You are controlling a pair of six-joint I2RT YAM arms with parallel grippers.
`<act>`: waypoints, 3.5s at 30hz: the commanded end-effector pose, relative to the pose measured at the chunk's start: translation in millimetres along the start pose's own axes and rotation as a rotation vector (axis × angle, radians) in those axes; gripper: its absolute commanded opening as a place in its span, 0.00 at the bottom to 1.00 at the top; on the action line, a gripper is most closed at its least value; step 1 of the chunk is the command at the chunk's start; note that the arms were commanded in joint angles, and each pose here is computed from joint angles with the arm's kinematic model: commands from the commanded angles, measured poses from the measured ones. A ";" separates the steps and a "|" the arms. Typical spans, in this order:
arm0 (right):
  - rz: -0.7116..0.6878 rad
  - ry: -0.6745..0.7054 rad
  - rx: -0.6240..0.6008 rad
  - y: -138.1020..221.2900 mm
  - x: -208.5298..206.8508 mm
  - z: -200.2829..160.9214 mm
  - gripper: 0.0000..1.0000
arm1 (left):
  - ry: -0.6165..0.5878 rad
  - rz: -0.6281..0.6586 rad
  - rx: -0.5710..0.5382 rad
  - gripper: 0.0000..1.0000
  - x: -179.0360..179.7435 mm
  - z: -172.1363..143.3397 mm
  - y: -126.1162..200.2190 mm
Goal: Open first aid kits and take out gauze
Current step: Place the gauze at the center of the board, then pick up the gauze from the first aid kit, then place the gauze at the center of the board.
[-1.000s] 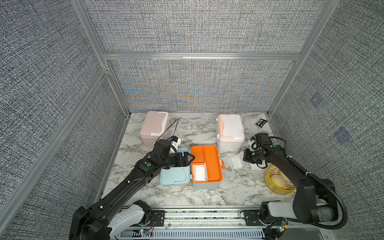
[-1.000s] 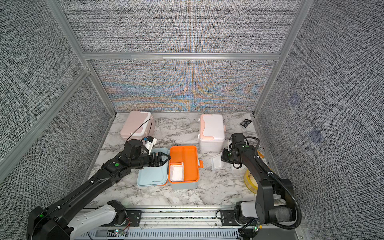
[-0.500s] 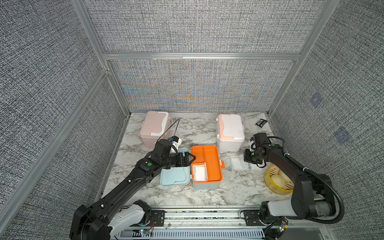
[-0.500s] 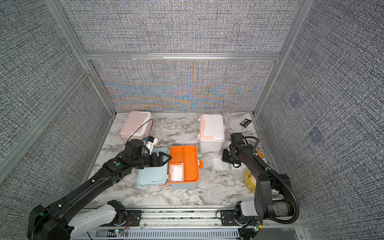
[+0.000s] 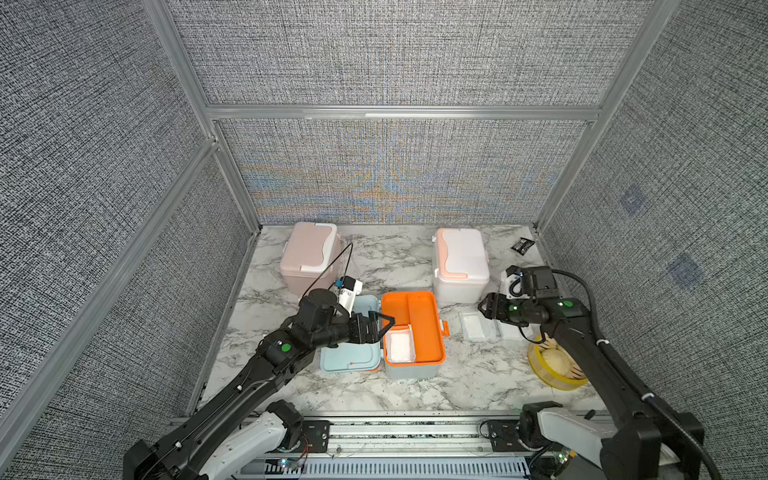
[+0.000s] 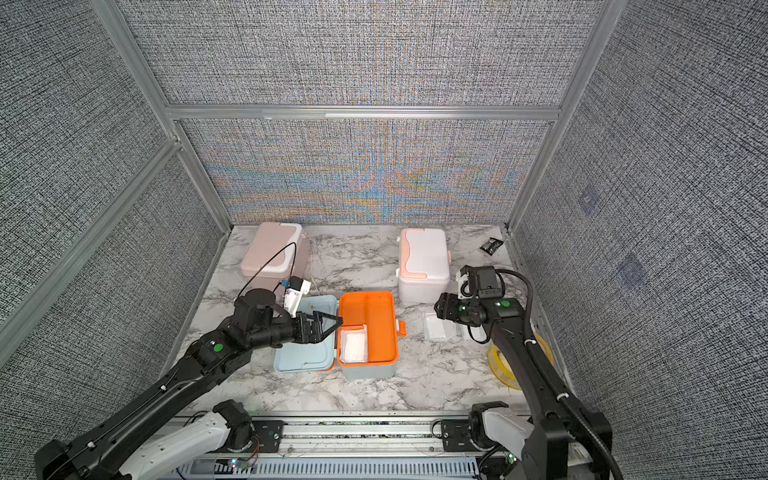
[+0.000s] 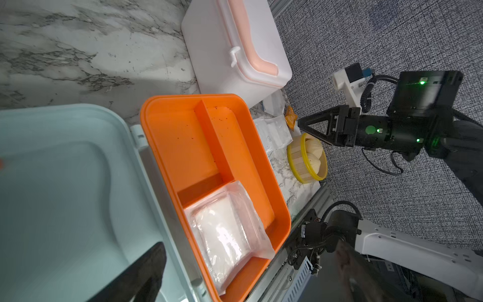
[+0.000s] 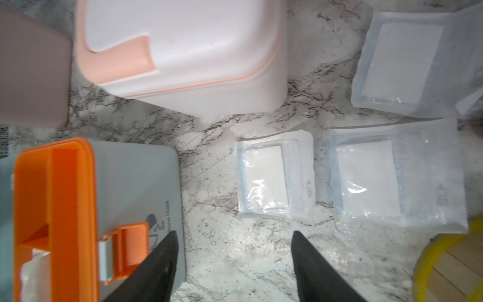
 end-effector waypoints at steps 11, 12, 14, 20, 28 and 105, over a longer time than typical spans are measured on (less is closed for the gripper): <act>0.133 0.118 -0.016 33.8 73.2 -25.0 0.83 | -0.055 -0.088 -0.091 1.00 -7.6 -12.3 29.5; 0.138 0.129 -0.013 32.9 78.0 -26.9 0.83 | -0.053 -0.080 -0.098 1.00 -5.2 -13.4 30.1; 0.144 0.150 -0.010 31.3 87.3 -29.3 0.83 | -0.044 -0.062 -0.107 1.00 -0.2 -15.3 29.9; 0.147 0.244 0.022 18.7 121.8 -35.7 0.82 | -0.015 0.015 -0.102 1.00 16.1 -19.5 22.1; 0.109 0.341 0.076 -4.4 167.3 -42.6 0.79 | 0.017 0.033 -0.051 1.00 27.1 -22.1 3.7; -0.202 0.186 0.243 17.4 46.2 -94.0 0.00 | 0.012 0.054 -0.010 1.00 20.2 -8.5 -12.8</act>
Point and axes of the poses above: each gripper's point midway between its finger pads, its own y axis back along the fingers, its own x axis along the line the jaws close on, z = x × y, the point moved 8 cm from there along y, back along the fingers, and after that the axes turned 9 degrees about y, right-handed, at the moved point
